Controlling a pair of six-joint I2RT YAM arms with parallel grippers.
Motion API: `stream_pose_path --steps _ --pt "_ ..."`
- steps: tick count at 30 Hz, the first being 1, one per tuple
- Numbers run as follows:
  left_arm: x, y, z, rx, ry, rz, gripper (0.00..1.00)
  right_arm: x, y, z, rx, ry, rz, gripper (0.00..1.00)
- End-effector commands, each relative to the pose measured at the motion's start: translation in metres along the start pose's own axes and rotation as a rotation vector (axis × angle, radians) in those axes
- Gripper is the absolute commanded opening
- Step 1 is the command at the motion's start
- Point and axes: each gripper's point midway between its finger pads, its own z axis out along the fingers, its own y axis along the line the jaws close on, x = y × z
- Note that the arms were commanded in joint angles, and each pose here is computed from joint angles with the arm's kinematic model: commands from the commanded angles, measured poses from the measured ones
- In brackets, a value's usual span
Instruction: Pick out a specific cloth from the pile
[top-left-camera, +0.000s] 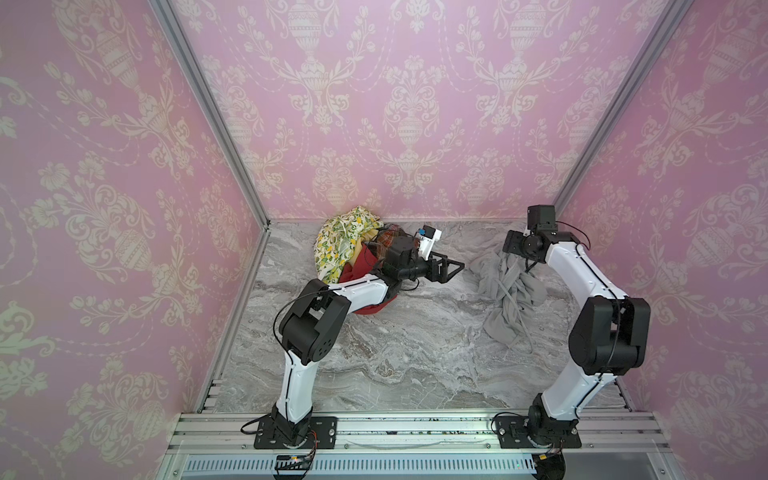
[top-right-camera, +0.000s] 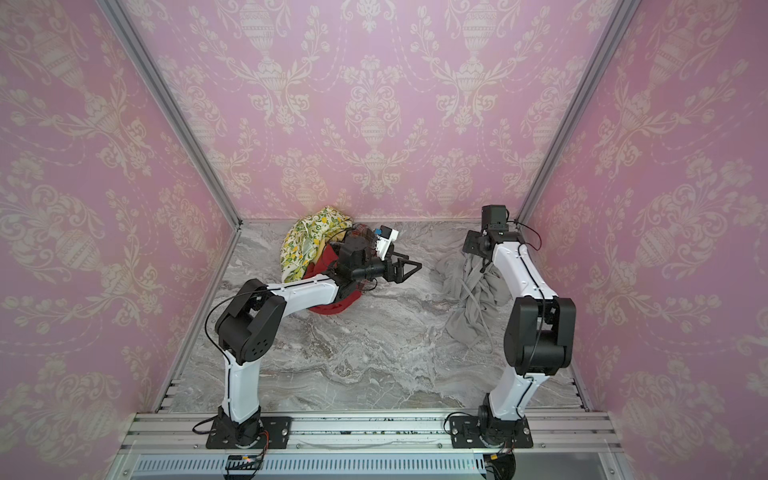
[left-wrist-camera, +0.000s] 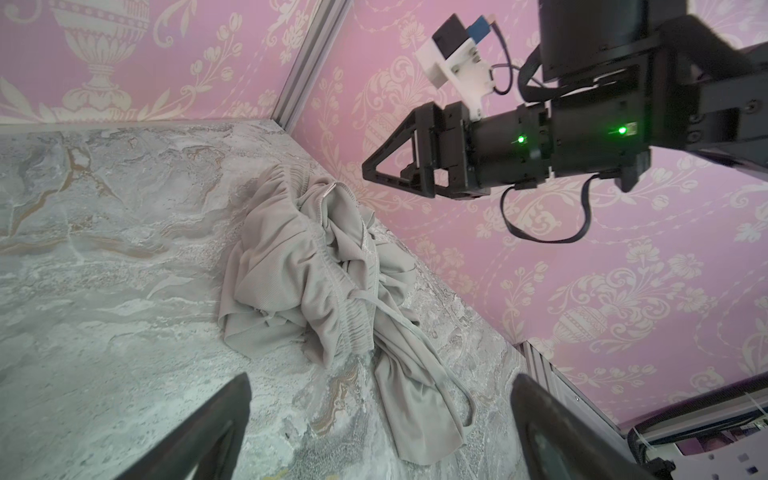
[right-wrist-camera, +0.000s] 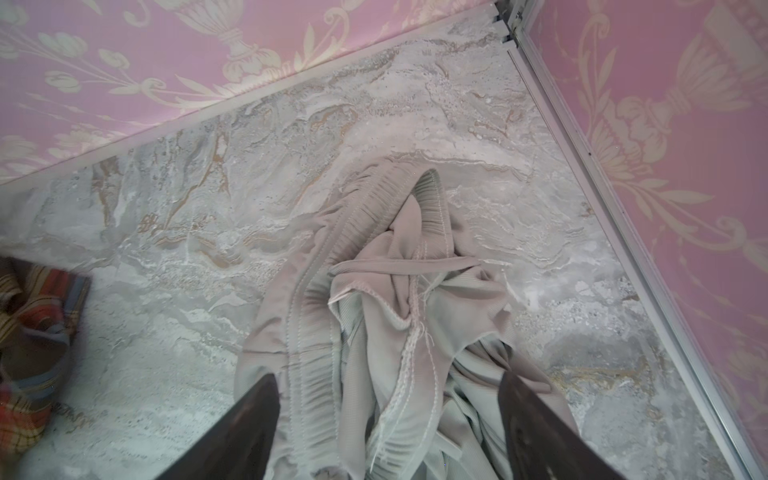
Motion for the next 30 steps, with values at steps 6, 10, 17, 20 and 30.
stream_pose_path --steps 6,10,17,20,30 --pt "-0.027 0.002 -0.034 -0.119 -0.082 0.051 0.99 0.034 0.033 -0.022 0.021 0.011 -0.124 0.92" --pt "-0.024 0.009 -0.047 -0.195 -0.083 0.039 0.99 0.055 0.037 -0.036 0.025 0.003 -0.073 0.92" --pt "-0.013 0.013 -0.058 -0.252 -0.061 0.016 0.99 0.121 0.006 -0.046 0.115 0.050 0.101 0.93" --pt "-0.011 0.013 -0.060 -0.253 -0.057 0.017 0.99 0.149 -0.005 -0.046 0.126 0.084 0.187 0.93" --pt "-0.010 0.011 -0.059 -0.233 -0.058 0.009 0.99 0.203 -0.019 -0.023 0.175 0.199 0.202 0.87"
